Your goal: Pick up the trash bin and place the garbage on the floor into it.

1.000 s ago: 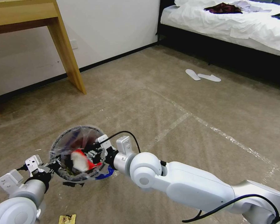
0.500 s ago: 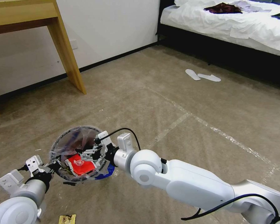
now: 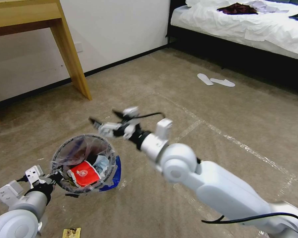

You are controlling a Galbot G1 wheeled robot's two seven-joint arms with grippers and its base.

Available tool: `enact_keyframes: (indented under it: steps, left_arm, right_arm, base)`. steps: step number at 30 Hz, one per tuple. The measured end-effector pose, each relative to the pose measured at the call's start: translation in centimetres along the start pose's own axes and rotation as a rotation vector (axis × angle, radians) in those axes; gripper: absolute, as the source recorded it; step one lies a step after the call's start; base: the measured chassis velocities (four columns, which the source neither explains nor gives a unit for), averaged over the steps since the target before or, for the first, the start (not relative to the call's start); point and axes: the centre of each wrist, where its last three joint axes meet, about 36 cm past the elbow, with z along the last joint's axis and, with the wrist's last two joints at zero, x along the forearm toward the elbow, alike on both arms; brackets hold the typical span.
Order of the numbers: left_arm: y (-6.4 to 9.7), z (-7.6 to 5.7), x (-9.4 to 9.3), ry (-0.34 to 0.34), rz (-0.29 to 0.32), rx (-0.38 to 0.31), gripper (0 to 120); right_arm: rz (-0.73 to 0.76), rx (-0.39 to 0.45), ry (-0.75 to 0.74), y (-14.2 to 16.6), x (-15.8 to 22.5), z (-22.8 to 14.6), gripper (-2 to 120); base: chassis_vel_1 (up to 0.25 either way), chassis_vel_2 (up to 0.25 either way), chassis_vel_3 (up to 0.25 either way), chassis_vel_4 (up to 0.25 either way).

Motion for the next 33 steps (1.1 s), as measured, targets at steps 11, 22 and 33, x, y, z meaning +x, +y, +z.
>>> enact_keyframes:
  steps: [11,22,33]
  left_arm:
    - [-0.1,-0.2,0.6,-0.015,-0.003,-0.006,1]
    - [-0.3,-0.5,1.4,-0.030,-0.001,-0.020,1]
    - [0.0,-0.7,1.8,-0.027,-0.013,-0.041,1]
  right_arm:
    - [0.052,0.211,-0.354,-4.3,5.8,-4.6,100]
    - [0.390,0.553,-0.431,-6.8,14.6,-8.8,100]
    - [0.702,0.688,-0.399,-7.1,20.8,-5.9,100]
  base:
    - [0.000,0.000,0.000,0.000]
    - [0.000,0.000,0.000,0.000]
    - [0.000,0.000,0.000,0.000]
